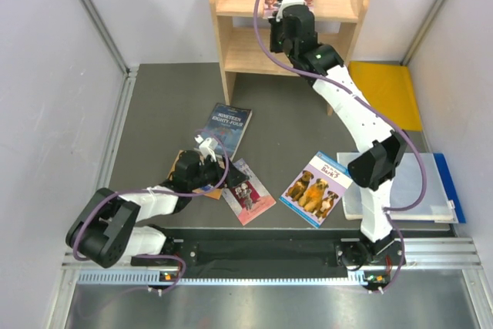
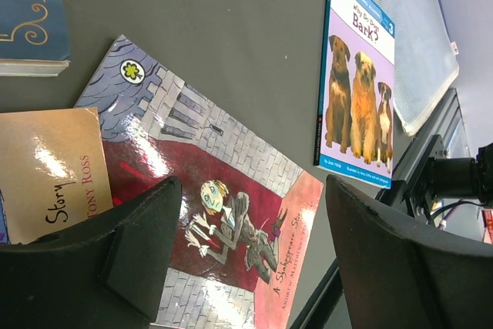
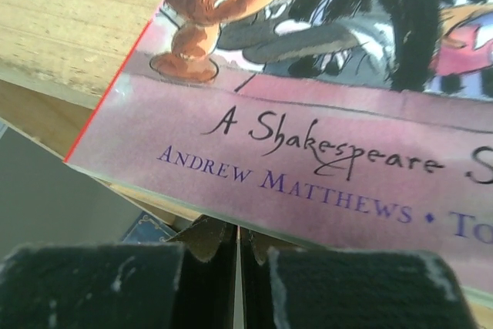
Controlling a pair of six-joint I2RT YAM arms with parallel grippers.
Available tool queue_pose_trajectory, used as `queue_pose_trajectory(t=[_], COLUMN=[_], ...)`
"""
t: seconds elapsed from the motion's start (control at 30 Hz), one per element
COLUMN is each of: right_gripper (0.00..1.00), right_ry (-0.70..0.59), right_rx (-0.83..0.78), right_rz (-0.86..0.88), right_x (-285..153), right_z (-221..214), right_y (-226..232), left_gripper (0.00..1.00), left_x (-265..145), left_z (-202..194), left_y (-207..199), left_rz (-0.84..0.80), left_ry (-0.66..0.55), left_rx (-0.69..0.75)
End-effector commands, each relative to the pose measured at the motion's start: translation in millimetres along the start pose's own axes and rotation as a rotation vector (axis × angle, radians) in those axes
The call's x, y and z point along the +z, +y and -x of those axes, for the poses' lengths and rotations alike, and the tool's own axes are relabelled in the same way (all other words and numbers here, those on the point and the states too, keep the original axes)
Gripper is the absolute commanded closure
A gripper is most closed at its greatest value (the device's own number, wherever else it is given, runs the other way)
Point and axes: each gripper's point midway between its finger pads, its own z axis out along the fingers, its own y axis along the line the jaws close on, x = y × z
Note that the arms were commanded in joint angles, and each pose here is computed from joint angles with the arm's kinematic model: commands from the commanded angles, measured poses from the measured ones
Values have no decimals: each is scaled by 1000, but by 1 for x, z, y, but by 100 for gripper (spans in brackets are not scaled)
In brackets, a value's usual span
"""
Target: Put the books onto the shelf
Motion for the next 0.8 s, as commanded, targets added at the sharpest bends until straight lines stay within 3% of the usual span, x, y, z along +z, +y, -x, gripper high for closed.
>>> queue_pose_trajectory(t=[0.0,0.17,0.2,0.27,0.3,0.37,0.4,0.43,0.5,0.57,0.6,0.7,0.77], right_gripper=[100,100,98,97,95,93,92,91,82,78,77,73,72], right_ry=[-111,-58,7,6,78,92,180,189,322,380,475,603,622], right_rx=[15,-14,-27,-13,-6,22,42,59,81,102,132,254,337], right_rz=[14,87,103,133,156,186,188,204,243,243,184,63,11], right_x=[-8,-36,-35,-63,-63,-87,-91,-103,-117,-131,-139,-161,-172], right_z=[37,19,-14,-18,-59,-71,-114,-121,-182,-210,-250,-308,-324], right_y=[9,18,23,22,24,21,18,17,18,13,0,-36,-54], left_gripper=[20,19,19,19,18,19,21,23,28,40,42,57,68], left_x=[-3,-5,-5,-5,-5,-2,-1,0,5,13,17,35,51], left_z=[7,11,12,15,16,21,18,19,18,20,17,10,9], left_y=[-6,-6,-7,-8,-8,-10,-6,-7,-5,-9,-12,-25,-32], left_rz=[-18,-7,-5,-2,2,2,16,19,39,43,39,45,65], left_ry=[-32,-44,-47,-50,-50,-50,-31,-22,13,36,58,121,161], left_rx=[47,56,61,67,76,87,92,98,115,138,168,238,273])
